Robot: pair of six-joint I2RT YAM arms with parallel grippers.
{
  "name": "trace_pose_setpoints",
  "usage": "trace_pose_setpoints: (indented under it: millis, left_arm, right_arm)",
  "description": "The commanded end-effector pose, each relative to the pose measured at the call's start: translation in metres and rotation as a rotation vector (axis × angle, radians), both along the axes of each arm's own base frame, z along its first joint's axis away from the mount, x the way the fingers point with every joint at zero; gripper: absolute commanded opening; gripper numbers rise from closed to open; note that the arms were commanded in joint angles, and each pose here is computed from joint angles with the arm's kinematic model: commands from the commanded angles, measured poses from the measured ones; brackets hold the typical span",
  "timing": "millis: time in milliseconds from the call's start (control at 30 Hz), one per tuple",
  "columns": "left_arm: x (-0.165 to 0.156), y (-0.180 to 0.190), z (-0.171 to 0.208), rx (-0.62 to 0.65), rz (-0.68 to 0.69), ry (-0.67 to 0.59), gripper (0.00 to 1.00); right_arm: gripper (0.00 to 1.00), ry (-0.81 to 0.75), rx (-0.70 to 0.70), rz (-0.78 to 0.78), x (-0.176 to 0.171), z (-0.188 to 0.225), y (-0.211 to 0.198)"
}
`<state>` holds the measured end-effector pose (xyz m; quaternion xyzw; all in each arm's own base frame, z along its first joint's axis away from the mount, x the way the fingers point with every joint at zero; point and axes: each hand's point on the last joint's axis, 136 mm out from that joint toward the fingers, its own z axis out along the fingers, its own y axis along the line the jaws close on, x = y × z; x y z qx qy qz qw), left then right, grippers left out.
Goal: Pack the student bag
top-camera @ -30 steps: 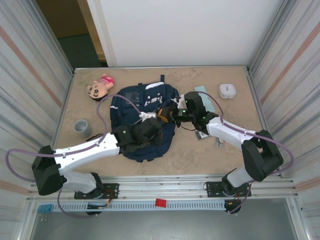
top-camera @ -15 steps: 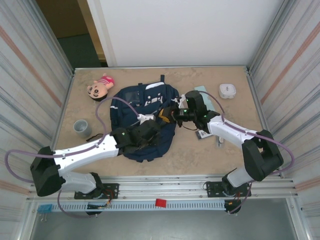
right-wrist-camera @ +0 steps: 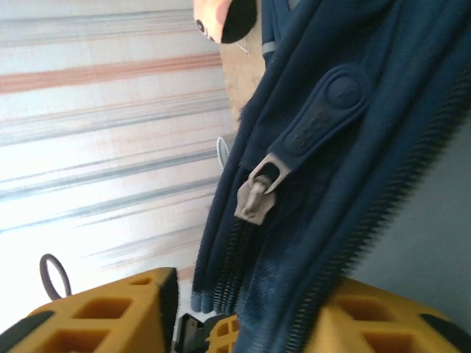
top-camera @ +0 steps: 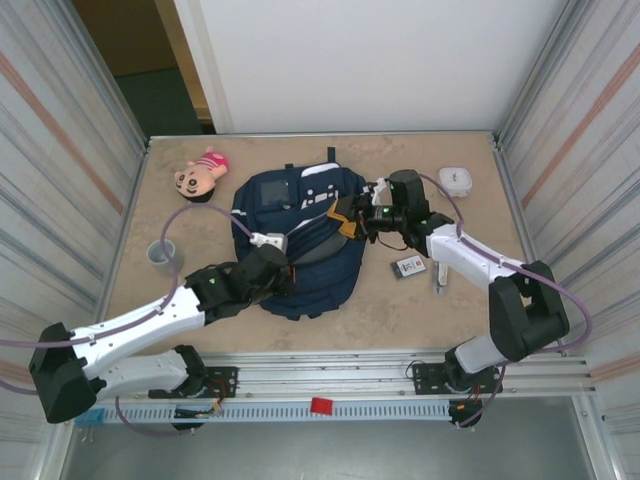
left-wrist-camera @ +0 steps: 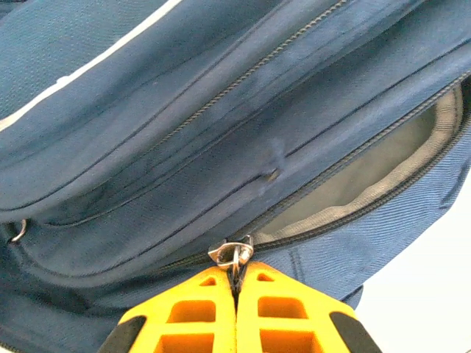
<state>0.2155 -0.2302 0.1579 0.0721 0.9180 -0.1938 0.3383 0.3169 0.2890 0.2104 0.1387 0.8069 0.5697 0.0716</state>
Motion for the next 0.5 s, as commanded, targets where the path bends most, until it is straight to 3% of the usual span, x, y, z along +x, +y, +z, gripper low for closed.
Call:
trace_pose_setpoints:
  millis: [0, 200, 267, 400, 467]
  left_arm:
    - [0.011, -0.026, 0.028, -0.106, -0.06, -0.084, 0.0]
    - [0.013, -0.035, 0.032, -0.144, -0.076, -0.089, 0.0]
    - [0.012, -0.036, 0.032, -0.142, -0.087, -0.094, 0.0]
    - [0.013, -0.027, 0.031, -0.11, -0.057, -0.098, 0.0]
    - [0.016, -0.011, 0.025, -0.048, -0.014, -0.093, 0.0]
  right_arm:
    - [0.49, -0.066, 0.03, -0.04, -0.012, 0.019, 0.012]
    - [0.52, -0.049, -0.005, -0.088, -0.024, 0.0, 0.029]
    - [0.49, -0.048, -0.01, -0.082, -0.023, -0.003, 0.033]
    - [0.13, -0.05, -0.014, -0.037, -0.022, -0.003, 0.039]
    - [0.04, -0.07, -0.011, -0.01, -0.021, 0.006, 0.032]
